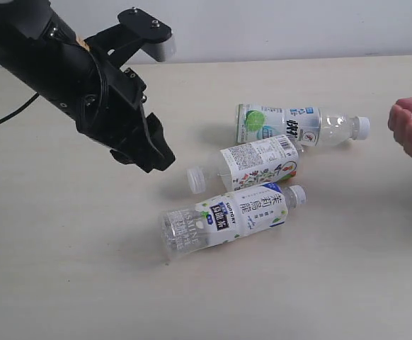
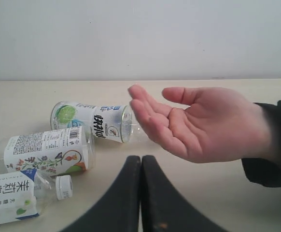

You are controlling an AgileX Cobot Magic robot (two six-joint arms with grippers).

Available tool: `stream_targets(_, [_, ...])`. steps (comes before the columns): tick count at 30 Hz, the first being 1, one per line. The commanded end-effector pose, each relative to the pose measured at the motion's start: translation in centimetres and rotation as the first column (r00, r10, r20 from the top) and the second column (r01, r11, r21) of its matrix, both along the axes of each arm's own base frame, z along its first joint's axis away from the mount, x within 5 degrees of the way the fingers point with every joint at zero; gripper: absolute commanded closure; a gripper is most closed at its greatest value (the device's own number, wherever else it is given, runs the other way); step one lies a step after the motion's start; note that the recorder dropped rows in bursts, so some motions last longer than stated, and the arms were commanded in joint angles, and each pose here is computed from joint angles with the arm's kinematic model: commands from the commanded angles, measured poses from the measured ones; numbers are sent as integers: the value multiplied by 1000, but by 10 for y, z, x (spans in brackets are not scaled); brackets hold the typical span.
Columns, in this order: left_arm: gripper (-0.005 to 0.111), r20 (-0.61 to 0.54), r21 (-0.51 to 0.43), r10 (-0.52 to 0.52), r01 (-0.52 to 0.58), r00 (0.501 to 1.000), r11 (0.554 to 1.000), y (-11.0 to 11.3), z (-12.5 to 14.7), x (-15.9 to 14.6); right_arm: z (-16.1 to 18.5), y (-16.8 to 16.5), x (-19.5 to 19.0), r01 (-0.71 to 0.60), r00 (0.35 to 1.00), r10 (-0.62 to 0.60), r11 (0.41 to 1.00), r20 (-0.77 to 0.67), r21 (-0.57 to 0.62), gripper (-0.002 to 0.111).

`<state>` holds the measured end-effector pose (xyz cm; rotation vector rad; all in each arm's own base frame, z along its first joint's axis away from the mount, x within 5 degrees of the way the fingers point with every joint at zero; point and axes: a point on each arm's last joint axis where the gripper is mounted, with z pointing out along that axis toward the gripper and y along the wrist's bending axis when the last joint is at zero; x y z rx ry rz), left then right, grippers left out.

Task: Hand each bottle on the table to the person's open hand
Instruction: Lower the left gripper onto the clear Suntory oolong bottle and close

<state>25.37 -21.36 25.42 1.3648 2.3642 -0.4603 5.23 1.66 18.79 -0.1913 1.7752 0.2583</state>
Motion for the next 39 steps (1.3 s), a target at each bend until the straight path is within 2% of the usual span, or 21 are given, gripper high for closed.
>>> stream_targets(1, [45, 27, -19, -21, 22, 999, 1000, -7, 2, -2, -1, 0, 0, -1, 1000, 1, 1000, 10, 1, 108])
stream_targets(10, [45, 47, -17, -74, 75, 996, 997, -16, 3, -8, -1, 0, 0, -1, 1000, 1, 1000, 10, 1, 108])
stream_targets(24, [45, 71, -42, -65, 68, 995, 997, -20, 4, -8, -1, 0, 0, -1, 1000, 1, 1000, 10, 1, 108])
stream_targets(31, [45, 79, -42, -96, 100, 992, 994, -32, 18, -7, -1, 0, 0, -1, 1000, 1, 1000, 10, 1, 108])
stream_targets(33, [45, 78, -33, -115, 117, 990, 993, -41, 26, -10, -1, 0, 0, -1, 1000, 1, 1000, 10, 1, 108])
stream_targets(39, [45, 27, 114, -165, 161, 986, 980, -70, 29, -15, -1, 0, 0, -1, 1000, 1, 1000, 10, 1, 108])
